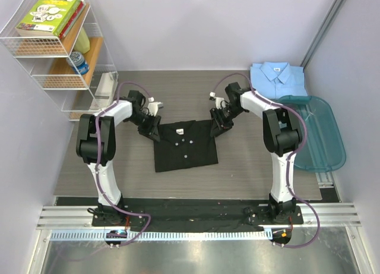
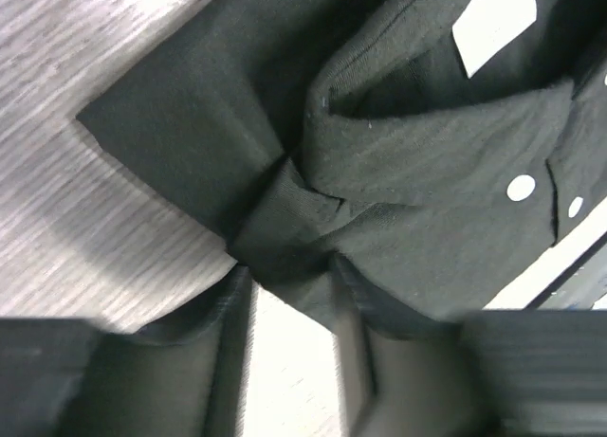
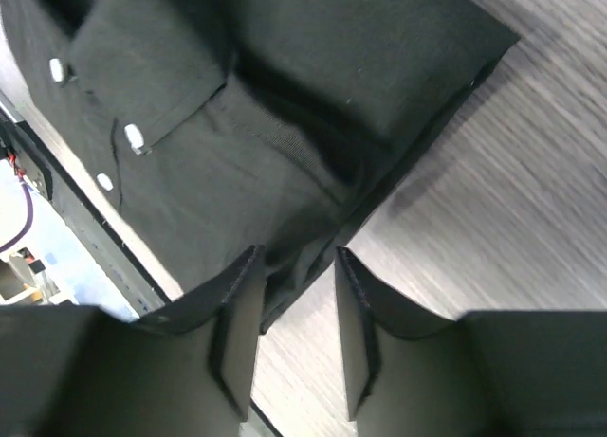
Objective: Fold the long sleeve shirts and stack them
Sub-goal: Neatly place the folded shirt into the bin
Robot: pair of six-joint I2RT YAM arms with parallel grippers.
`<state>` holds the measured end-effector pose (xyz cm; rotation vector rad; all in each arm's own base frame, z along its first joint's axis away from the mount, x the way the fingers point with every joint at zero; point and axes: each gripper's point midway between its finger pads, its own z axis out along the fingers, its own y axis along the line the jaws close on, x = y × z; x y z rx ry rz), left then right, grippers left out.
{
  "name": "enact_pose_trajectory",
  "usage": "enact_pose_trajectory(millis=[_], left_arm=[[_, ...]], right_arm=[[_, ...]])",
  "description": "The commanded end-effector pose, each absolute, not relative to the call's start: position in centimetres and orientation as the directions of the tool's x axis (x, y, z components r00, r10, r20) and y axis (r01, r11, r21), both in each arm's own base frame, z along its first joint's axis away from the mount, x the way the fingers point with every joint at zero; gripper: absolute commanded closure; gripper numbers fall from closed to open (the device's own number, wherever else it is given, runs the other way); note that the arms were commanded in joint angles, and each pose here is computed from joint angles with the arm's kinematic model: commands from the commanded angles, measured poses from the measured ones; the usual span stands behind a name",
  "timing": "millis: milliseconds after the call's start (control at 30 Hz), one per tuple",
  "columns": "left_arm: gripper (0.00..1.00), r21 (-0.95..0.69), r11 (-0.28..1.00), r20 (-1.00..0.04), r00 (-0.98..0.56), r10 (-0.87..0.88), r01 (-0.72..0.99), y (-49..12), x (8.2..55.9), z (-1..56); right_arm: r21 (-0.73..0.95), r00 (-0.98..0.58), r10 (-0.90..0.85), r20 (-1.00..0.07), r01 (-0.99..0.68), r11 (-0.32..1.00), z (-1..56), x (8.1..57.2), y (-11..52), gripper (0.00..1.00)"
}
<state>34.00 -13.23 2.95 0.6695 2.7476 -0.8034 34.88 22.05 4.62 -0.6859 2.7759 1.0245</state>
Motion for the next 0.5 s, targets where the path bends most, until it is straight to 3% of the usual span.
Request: enact_pose_trajectory(millis=[0, 133, 200, 333, 467], left_arm=[[0.69, -0.436, 0.751, -0.38, -0.858, 0.345, 0.495, -13.9, 36.2, 3.9], [0.85, -0.426, 0.757, -0.396, -0.854, 0.336, 0.495, -13.8, 37.2, 4.6], [0.99, -0.421, 0.756, -0.41, -0.849, 0.334, 0.501, -13.9, 37.6, 5.1], [1.0, -0.406, 0.765, -0.448, -0.838, 0.311, 0.5, -13.4, 39.0, 6.2], [1.0, -0.381, 0.785, -0.458, -0.837, 0.299, 0.489, -13.0, 40.3, 5.7]], right_arm=[[0.588, -0.887, -0.357, -0.294, -0.462, 0.664, 5.1, 36.9, 23.1, 0.65], [0.581, -0.887, -0.347, -0.304, -0.461, 0.67, 4.9, 37.9, 23.2, 0.88], [0.574, -0.886, -0.337, -0.318, -0.463, 0.675, 5.4, 38.2, 23.0, 0.99], [0.567, -0.869, -0.315, -0.383, -0.49, 0.663, 7.2, 39.1, 22.8, 0.99], [0.545, -0.869, -0.314, -0.382, -0.486, 0.683, 5.9, 39.8, 22.5, 0.99]])
